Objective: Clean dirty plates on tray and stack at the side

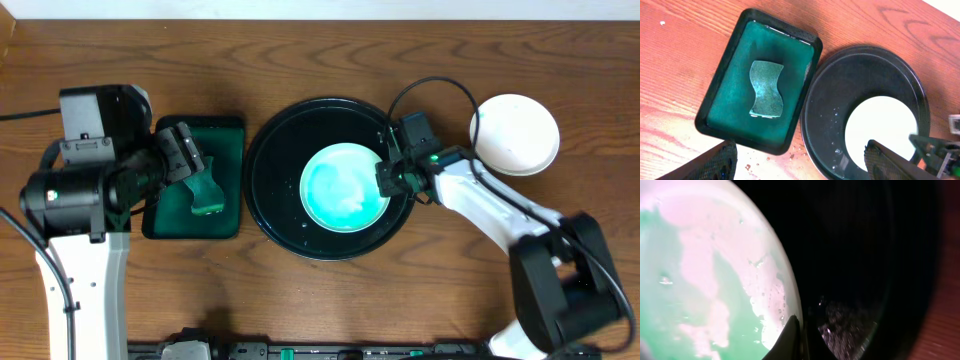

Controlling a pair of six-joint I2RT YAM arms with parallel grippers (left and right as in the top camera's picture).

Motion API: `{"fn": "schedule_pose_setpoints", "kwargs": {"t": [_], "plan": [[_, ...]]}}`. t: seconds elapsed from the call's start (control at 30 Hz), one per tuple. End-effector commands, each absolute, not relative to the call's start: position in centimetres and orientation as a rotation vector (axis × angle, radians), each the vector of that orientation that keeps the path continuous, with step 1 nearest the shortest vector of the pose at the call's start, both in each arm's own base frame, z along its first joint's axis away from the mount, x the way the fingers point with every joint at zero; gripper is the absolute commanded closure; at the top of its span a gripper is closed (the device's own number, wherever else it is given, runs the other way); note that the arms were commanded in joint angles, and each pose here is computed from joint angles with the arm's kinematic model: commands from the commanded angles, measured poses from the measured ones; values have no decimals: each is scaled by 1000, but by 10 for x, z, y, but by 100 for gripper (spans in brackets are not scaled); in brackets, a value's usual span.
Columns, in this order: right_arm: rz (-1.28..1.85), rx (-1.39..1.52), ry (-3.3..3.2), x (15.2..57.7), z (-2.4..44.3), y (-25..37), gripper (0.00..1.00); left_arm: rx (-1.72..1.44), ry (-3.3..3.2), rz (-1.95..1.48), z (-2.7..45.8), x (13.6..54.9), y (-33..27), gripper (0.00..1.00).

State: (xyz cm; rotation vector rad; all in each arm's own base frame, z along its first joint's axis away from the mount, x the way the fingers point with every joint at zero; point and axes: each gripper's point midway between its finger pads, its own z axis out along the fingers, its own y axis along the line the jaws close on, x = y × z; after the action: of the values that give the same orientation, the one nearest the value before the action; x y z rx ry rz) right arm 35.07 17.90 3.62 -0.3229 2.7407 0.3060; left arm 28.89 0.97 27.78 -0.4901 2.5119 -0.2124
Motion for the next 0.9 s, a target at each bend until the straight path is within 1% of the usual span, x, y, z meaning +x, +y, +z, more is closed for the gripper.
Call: {"fn": "schedule_pose_setpoints", "kwargs": {"t": [0.0, 0.3, 0.43, 0.53, 0.7, 0.8, 0.87], "plan": [[253, -448, 2601, 353, 80, 184, 99, -475, 2530, -197, 275, 284, 10, 18], [89, -539, 2330, 354, 165, 173, 99, -478, 2539, -197, 274, 283, 10, 18], [-43, -598, 2225, 353, 193, 164, 99, -478, 2539, -197, 274, 283, 10, 18], [-139, -639, 2176, 352, 204, 159, 99, -478, 2539, -197, 274, 283, 10, 18], [-243, -739, 2124, 350, 208, 161, 99, -478, 2539, -197, 274, 283, 10, 18], [-233, -713, 2110, 349, 212, 166, 99, -478, 2539, -197, 274, 283, 10, 18], [-149, -609, 2130, 350, 214, 171, 99, -478, 2539, -197, 274, 283, 10, 18]]}}
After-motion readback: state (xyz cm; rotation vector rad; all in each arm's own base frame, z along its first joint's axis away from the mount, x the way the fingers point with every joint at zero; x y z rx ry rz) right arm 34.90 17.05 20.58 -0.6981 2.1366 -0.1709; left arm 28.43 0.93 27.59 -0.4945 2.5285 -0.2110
